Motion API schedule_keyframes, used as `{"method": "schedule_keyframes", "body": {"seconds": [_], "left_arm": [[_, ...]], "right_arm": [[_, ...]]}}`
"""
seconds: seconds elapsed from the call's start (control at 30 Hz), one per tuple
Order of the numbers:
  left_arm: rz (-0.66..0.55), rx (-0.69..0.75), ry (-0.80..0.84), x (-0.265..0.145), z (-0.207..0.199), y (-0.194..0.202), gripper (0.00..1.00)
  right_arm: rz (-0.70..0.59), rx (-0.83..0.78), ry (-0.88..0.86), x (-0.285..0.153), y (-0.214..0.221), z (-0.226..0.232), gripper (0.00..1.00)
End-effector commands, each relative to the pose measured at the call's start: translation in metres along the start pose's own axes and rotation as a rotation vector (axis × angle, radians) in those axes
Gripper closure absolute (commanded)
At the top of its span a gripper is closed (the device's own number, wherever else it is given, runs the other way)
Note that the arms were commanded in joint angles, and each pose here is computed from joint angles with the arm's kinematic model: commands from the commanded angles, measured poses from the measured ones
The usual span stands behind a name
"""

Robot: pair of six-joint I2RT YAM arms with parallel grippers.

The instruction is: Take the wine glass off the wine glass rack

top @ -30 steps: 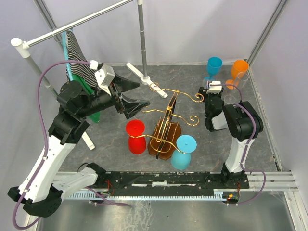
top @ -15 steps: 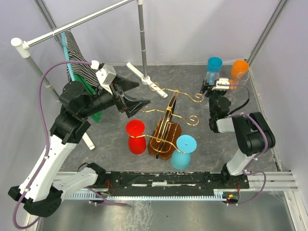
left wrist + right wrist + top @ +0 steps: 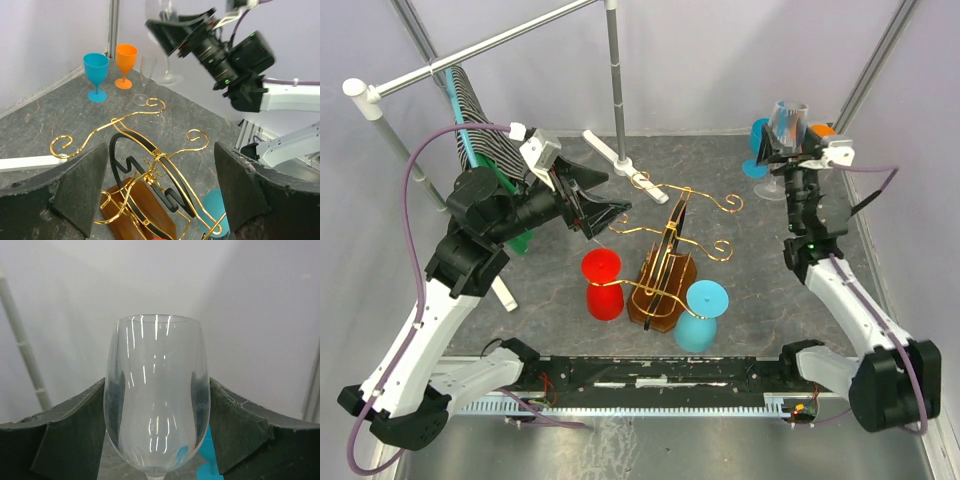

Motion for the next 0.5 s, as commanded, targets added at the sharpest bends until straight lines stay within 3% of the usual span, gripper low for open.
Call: {"method": "schedule_keyframes", "body": {"seconds": [0.0,0.3,0.47], "left_arm": [[-0.040,-0.035,-0.017,0.000,-0.003,-0.011,0.09],[-0.072,-0.097,-0.191,0.022,0.027,-0.027,0.15],[-0.079,-0.168,-0.180,0.051,0.034,-0.038,0.20]], "right_arm": [[-0.007,0.105,-0.183,0.000,-0.059,0.020,0.33],[0.020,0.372,-0.681,-0.042,-0.151,0.076,0.35],[0.078,0.402,-0.876,-0.066,-0.168,0.116,0.34]]}}
Point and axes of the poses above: each gripper's point midway between its finger pads, its own x axis out along the fingers, its own z axis along the line the jaws close on, y = z × x, the point moved 4 cm from there along -x, back along the fingers, and after that the axes turned 11 degrees about -x, right-handed, at the moved point
